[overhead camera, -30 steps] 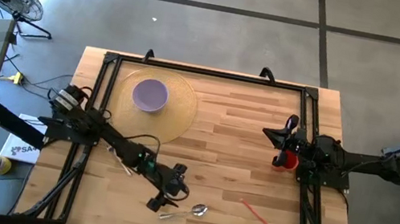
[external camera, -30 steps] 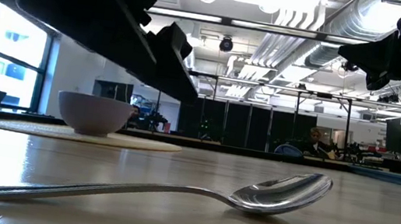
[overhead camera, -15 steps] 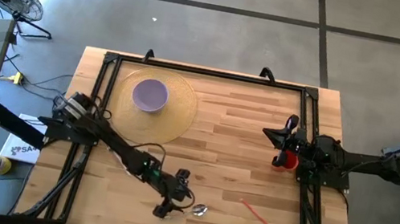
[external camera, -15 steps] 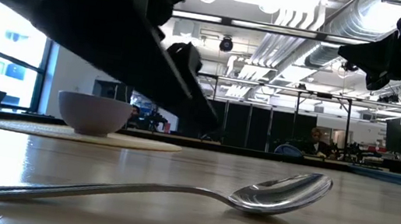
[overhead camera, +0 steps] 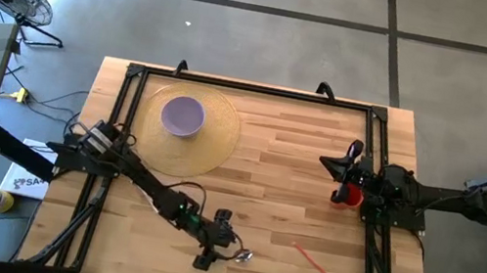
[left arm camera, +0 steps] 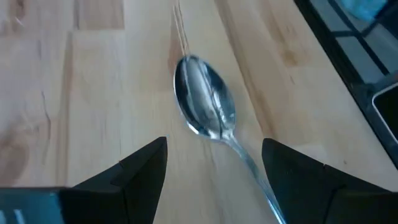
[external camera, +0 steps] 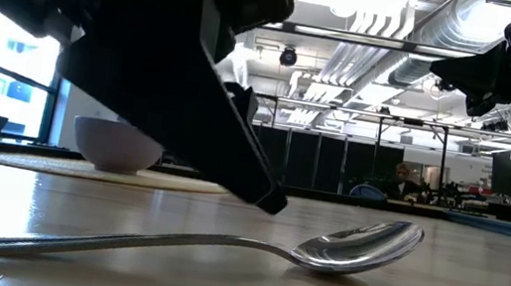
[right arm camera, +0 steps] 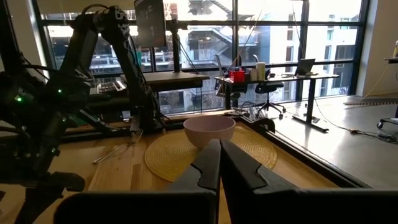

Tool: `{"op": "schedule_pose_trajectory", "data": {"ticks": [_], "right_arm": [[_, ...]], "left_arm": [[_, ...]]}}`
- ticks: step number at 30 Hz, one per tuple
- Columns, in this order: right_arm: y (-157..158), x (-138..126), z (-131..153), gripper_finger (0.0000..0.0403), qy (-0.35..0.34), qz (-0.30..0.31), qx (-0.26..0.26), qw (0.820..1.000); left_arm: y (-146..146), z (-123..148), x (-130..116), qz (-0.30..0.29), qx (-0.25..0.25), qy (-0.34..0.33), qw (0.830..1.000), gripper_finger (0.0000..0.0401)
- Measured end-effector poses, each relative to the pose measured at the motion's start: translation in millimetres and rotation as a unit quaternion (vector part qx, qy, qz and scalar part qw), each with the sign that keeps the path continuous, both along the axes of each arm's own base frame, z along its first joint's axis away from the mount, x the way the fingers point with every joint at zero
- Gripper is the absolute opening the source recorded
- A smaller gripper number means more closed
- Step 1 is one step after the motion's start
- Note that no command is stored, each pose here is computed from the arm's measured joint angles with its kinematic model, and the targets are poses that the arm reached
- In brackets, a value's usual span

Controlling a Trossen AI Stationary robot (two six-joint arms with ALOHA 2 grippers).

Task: Pick & Place Utensil
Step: Put the silver spoon into the purple bowl

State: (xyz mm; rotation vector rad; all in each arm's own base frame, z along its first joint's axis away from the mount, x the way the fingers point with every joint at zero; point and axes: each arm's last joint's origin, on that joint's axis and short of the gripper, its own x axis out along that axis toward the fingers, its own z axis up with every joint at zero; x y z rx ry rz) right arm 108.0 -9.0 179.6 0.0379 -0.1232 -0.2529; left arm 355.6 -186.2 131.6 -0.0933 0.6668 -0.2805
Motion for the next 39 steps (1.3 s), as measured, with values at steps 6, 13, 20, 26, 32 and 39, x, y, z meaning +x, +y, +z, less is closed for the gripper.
{"op": "schedule_pose_trajectory", "data": {"ticks": [6,13,20,26,32,39], "right_arm": [[0.0,0.1,0.0,0.0001,0.001,0.000,0.000,1.000],[0.0,0.1,0.0,0.0005,0.000,0.000,0.000,1.000],[0.0,0.1,-0.1,0.0001,0.001,0.000,0.000,1.000],[0.0,0.1,0.2,0.0005,-0.001,0.000,0.000,1.000],[0.0,0.0,0.3,0.0001,-0.001,0.000,0.000,1.000],[0.0,0.0,0.1,0.0005,-0.001,0.000,0.000,1.000]], "left_arm": [[-20.0,2.9,-9.0,0.002,0.002,-0.021,1.000,0.0259],[-18.9,1.5,-10.0,0.049,-0.003,-0.008,0.999,0.0259],[-26.1,-10.8,-9.7,0.042,-0.004,-0.008,0.999,0.0259],[-32.1,-19.1,-7.8,0.037,0.004,0.001,0.999,0.0259],[-23.1,-20.2,-7.4,0.048,0.032,0.026,0.998,0.0251],[-9.2,-20.8,-3.3,0.064,0.044,0.041,0.996,0.0190]]}}
